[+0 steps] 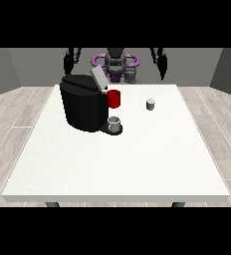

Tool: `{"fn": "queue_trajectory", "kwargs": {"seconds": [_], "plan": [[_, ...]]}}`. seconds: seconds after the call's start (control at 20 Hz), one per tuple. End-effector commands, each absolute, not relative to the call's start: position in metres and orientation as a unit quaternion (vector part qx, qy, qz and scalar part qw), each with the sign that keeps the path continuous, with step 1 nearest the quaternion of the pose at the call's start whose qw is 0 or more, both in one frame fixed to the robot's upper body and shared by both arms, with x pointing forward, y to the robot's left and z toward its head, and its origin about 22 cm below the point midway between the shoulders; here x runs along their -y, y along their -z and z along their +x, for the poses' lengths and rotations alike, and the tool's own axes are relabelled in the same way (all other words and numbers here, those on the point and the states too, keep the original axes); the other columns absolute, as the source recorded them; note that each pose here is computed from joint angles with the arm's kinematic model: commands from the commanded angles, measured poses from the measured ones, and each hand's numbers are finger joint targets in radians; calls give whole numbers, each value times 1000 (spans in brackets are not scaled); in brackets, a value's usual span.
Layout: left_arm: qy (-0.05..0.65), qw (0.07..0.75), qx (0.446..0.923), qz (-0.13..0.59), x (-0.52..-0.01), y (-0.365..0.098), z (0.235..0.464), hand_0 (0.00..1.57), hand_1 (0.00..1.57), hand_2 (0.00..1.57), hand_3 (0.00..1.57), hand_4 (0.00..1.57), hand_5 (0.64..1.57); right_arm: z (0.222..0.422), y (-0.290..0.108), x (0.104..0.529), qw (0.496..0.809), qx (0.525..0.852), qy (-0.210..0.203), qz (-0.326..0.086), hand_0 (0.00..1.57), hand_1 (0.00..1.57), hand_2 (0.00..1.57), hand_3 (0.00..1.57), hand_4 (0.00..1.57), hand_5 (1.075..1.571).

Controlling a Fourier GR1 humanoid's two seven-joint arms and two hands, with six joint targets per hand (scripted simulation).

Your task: Insert the coffee pod into the coffee machine and close the lid

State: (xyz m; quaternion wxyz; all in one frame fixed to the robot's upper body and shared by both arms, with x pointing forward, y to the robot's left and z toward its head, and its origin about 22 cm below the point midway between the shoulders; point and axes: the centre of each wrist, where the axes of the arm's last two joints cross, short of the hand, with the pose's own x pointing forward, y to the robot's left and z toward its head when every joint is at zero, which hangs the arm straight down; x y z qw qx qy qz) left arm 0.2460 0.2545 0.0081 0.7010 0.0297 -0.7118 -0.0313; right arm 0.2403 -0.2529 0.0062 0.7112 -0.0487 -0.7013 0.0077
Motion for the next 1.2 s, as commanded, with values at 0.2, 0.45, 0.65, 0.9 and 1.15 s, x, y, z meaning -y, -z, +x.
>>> {"fn": "queue_trajectory", "kwargs": {"seconds": [0.2,0.45,0.65,0.9,1.15], "plan": [[82,673,735,7,-250,-5,231,0,0,0,0,0,1571,236,8,267,740,671,-26,-41,0,0,0,0,128,1571],[145,670,725,68,-294,-19,247,0,0,0,0,0,1571,235,12,251,673,734,57,-69,0,0,0,0,94,1571],[135,698,700,75,-308,-20,274,0,0,0,0,0,1571,241,-1,227,662,747,32,-50,0,0,0,0,267,1571],[152,706,685,97,-330,-13,292,0,0,0,0,0,1571,250,-18,222,649,759,31,-38,0,0,0,0,174,1571],[135,727,663,120,-336,-6,312,0,0,0,0,0,1571,246,-13,218,642,767,19,-14,0,0,0,0,192,1571]]}}
